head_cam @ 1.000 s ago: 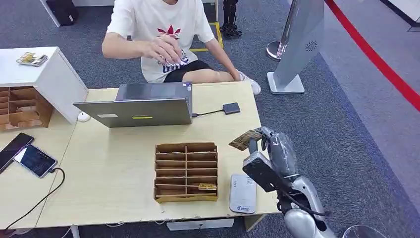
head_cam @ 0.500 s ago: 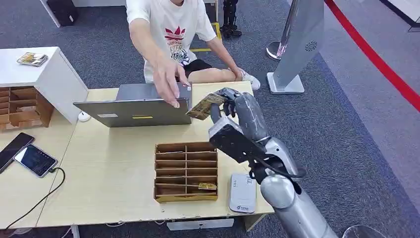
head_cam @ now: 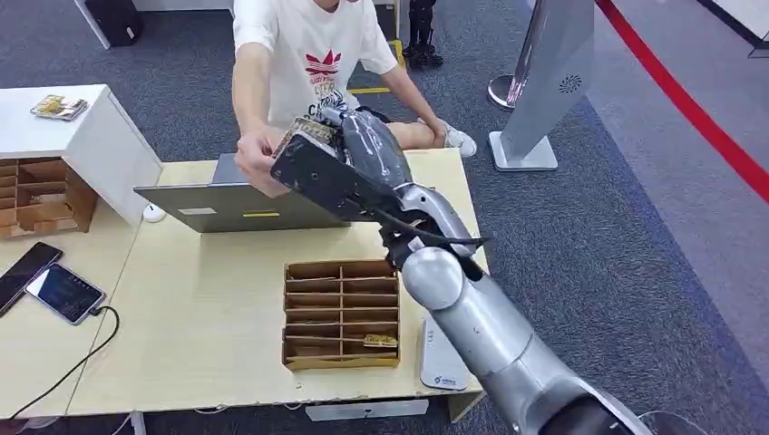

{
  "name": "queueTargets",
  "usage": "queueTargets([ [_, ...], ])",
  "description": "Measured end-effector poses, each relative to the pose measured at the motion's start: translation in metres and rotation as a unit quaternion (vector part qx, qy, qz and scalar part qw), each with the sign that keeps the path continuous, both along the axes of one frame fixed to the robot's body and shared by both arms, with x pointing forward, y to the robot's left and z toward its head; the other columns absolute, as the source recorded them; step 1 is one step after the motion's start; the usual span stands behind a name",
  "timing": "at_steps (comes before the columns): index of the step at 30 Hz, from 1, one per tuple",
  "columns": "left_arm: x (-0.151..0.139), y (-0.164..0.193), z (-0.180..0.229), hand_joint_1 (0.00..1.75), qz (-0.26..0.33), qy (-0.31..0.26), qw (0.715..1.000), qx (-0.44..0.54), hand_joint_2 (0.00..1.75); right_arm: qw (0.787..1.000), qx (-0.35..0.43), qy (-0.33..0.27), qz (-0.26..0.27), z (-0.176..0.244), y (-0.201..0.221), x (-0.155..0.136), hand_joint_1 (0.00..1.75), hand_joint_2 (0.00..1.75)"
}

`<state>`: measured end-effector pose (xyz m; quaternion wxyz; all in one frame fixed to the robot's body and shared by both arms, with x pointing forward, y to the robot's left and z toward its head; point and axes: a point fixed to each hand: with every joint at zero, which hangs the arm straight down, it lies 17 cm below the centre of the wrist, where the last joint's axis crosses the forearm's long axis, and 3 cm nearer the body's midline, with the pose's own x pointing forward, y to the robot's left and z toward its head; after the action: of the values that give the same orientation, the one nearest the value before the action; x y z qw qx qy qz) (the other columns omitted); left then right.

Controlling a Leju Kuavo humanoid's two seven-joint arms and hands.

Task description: Pass the card to the sensor for recognition and then transmit it.

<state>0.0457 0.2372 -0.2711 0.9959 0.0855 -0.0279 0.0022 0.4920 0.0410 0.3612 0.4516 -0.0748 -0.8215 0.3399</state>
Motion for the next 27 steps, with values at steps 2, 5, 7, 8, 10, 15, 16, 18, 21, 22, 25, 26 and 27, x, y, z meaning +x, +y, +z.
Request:
queueTargets([
  [2, 0.000, -0.001, -0.001, 0.00, -0.002, 0.002, 1.000, -0.002, 0.00, 1.000, -0.003, 0.004, 0.000, -0.001, 0.004, 0.002, 1.75, 1.75],
  [5, -0.002, -0.002, -0.002, 0.00, -0.005, 0.006, 1.000, -0.004, 0.00, 1.000, -0.012, 0.013, -0.001, -0.005, 0.010, 0.005, 1.75, 1.75],
  [7, -0.002, -0.002, -0.002, 0.00, -0.006, 0.007, 1.000, -0.004, 0.00, 1.000, -0.015, 0.015, 0.000, -0.005, 0.014, 0.006, 1.47, 1.75],
  [8, -0.002, -0.002, -0.002, 0.00, -0.009, 0.007, 1.000, -0.004, 0.00, 1.000, -0.019, 0.017, 0.001, -0.006, 0.016, 0.007, 0.30, 1.75],
  [10, -0.001, -0.002, -0.002, 0.00, -0.014, 0.006, 1.000, -0.003, 0.00, 0.999, -0.028, 0.023, 0.005, -0.010, 0.021, 0.007, 0.00, 1.75],
  [15, -0.004, -0.003, -0.003, 0.00, -0.023, 0.011, 1.000, -0.008, 0.00, 0.998, -0.045, 0.033, 0.017, -0.019, 0.033, 0.003, 0.00, 1.75],
  [16, -0.005, -0.004, -0.003, 0.00, -0.024, 0.012, 1.000, -0.009, 0.00, 0.998, -0.047, 0.035, 0.021, -0.020, 0.035, 0.002, 0.00, 1.75],
  [18, -0.007, -0.006, -0.003, 0.00, -0.026, 0.014, 0.999, -0.014, 0.00, 0.998, -0.047, 0.036, 0.031, -0.021, 0.040, -0.002, 0.00, 1.75],
  [21, -0.010, -0.010, -0.002, 0.00, -0.027, 0.017, 0.999, -0.020, 0.00, 0.998, -0.042, 0.033, 0.046, -0.018, 0.046, -0.008, 0.00, 1.75],
  [22, -0.011, -0.011, -0.002, 0.00, -0.028, 0.018, 0.999, -0.022, 0.00, 0.997, -0.035, 0.032, 0.055, -0.016, 0.048, -0.011, 0.00, 1.75],
  [25, -0.014, -0.009, -0.002, 0.00, -0.030, 0.020, 0.999, -0.023, 0.00, 0.996, -0.006, 0.031, 0.080, -0.009, 0.053, -0.025, 0.00, 1.75],
  [26, -0.015, -0.008, -0.001, 0.00, -0.030, 0.020, 0.999, -0.023, 0.00, 0.996, -0.001, 0.031, 0.085, -0.007, 0.054, -0.029, 0.00, 1.75],
  [27, -0.016, -0.007, -0.001, 0.00, -0.028, 0.020, 0.999, -0.022, 0.00, 0.996, 0.002, 0.029, 0.088, -0.006, 0.055, -0.031, 0.00, 1.75],
])
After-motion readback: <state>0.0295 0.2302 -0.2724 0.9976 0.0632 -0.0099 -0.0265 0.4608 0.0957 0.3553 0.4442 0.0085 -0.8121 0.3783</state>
